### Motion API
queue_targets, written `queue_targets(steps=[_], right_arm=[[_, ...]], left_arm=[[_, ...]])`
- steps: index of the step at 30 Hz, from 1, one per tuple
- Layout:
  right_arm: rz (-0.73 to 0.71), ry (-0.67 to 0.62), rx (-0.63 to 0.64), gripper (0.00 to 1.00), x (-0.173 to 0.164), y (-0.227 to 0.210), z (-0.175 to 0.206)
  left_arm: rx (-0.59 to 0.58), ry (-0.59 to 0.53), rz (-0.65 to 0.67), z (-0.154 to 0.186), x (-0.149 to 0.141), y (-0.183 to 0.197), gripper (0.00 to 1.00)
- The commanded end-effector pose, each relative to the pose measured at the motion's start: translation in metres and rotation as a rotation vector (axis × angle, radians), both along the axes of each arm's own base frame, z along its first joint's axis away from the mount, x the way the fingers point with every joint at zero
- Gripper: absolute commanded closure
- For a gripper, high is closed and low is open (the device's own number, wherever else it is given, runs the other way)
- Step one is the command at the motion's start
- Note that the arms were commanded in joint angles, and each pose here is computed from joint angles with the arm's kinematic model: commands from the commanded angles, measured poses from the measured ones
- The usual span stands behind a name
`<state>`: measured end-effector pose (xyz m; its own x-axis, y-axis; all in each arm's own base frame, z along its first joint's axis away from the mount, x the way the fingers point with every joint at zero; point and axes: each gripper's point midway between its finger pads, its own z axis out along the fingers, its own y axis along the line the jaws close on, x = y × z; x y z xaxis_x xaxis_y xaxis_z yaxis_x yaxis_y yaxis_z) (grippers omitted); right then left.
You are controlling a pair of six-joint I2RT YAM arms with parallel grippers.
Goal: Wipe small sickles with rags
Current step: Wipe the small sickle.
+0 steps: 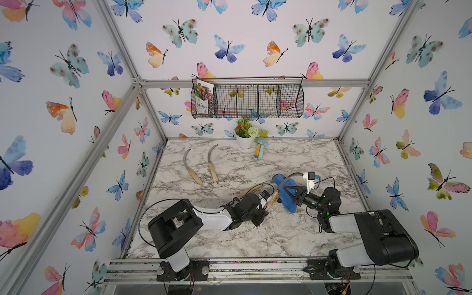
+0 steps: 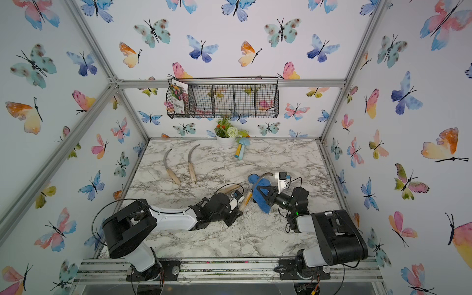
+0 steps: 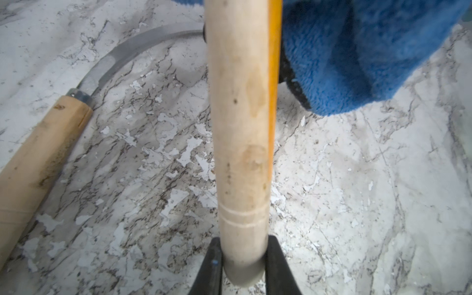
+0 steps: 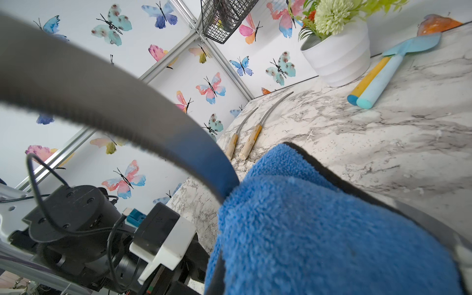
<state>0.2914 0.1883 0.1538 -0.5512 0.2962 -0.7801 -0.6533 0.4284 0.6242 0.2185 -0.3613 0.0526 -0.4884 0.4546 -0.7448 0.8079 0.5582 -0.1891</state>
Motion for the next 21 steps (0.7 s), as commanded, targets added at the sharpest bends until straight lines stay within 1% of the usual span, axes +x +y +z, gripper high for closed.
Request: queue_targets(steps=[1, 5, 13, 17, 21], right_arm=[[0.024, -0.064, 0.009, 0.98, -0.003, 0.003, 0.009], [0.039, -0.068, 0.003, 0.98, -0.010, 0.003, 0.004], [0.060, -0.072, -0.001, 0.98, -0.022, 0.004, -0.001], [0.063, -0.070, 0.001, 0.98, -0.023, 0.005, -0.002], [0.043, -0.082, 0.013, 0.98, -0.018, 0.003, 0.007]], left_arm=[[-0.112, 0.048, -0.123, 0.019, -0.021, -0.012, 1.00], [-0.148, 0.054, -0.153, 0.026, -0.027, -0.014, 1.00], [-0.177, 0.055, -0.152, 0.033, -0.029, -0.013, 1.00], [-0.180, 0.059, -0.163, 0.033, -0.030, -0.014, 1.00], [-0.159, 0.072, -0.174, 0.027, -0.031, -0.016, 1.00]])
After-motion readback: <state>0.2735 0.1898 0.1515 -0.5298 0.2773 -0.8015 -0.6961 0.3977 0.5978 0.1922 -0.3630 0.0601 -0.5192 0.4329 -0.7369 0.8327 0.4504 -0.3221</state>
